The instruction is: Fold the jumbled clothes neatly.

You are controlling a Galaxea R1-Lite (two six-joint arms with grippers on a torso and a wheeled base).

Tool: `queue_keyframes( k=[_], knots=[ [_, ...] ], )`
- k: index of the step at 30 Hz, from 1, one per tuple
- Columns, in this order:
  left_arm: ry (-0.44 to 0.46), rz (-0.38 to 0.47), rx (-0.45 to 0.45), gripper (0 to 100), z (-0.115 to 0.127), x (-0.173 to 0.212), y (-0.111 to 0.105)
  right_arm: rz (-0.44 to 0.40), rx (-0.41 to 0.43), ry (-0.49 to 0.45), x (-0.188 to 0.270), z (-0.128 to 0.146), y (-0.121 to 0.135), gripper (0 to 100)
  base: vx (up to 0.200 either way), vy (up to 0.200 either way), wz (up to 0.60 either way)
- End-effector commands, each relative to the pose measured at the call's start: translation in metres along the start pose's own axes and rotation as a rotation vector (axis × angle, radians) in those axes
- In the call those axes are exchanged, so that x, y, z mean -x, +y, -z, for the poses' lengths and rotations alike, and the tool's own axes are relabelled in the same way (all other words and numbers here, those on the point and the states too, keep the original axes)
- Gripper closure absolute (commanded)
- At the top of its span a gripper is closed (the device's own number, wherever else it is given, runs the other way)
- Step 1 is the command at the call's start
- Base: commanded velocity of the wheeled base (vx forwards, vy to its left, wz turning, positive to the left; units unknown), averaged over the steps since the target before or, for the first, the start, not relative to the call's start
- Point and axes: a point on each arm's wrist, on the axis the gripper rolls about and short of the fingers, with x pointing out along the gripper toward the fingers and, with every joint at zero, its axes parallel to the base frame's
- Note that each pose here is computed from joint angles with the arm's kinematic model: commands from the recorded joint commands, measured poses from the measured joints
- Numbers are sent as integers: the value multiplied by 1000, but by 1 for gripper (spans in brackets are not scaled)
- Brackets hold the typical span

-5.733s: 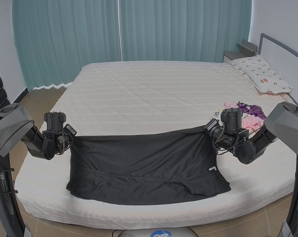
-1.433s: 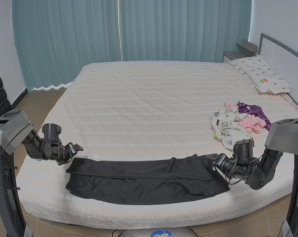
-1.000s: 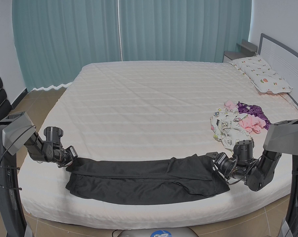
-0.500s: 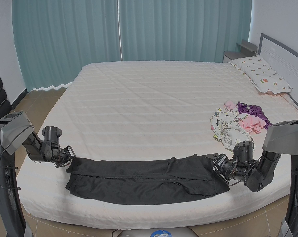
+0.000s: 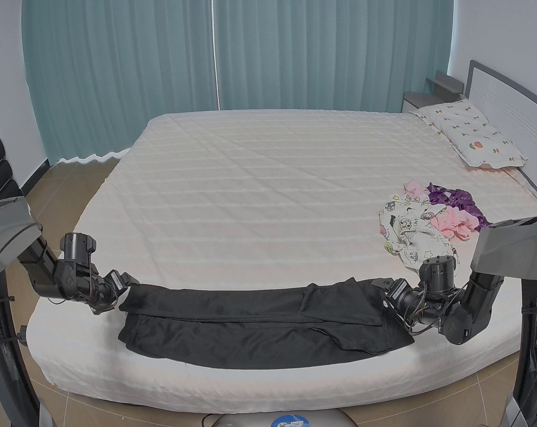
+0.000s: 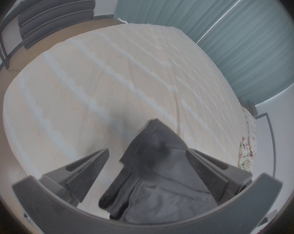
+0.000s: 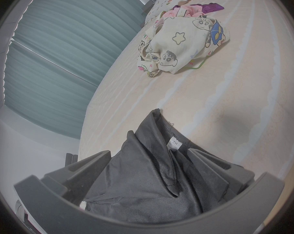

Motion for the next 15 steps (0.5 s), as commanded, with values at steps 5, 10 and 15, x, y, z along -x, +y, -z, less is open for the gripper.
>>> queue_keyframes(
  k=[5, 10, 15],
  knots=[
    [3, 20, 10, 0, 30, 33, 14, 26, 3, 20, 4, 5, -7, 0, 0, 0, 0],
    [24, 34, -46, 0, 45, 32, 16, 28, 7, 26, 5, 8, -8, 0, 0, 0, 0],
    [60, 22, -166, 0, 56, 24, 20, 26, 9, 28, 5, 8, -7, 0, 0, 0, 0]
  ],
)
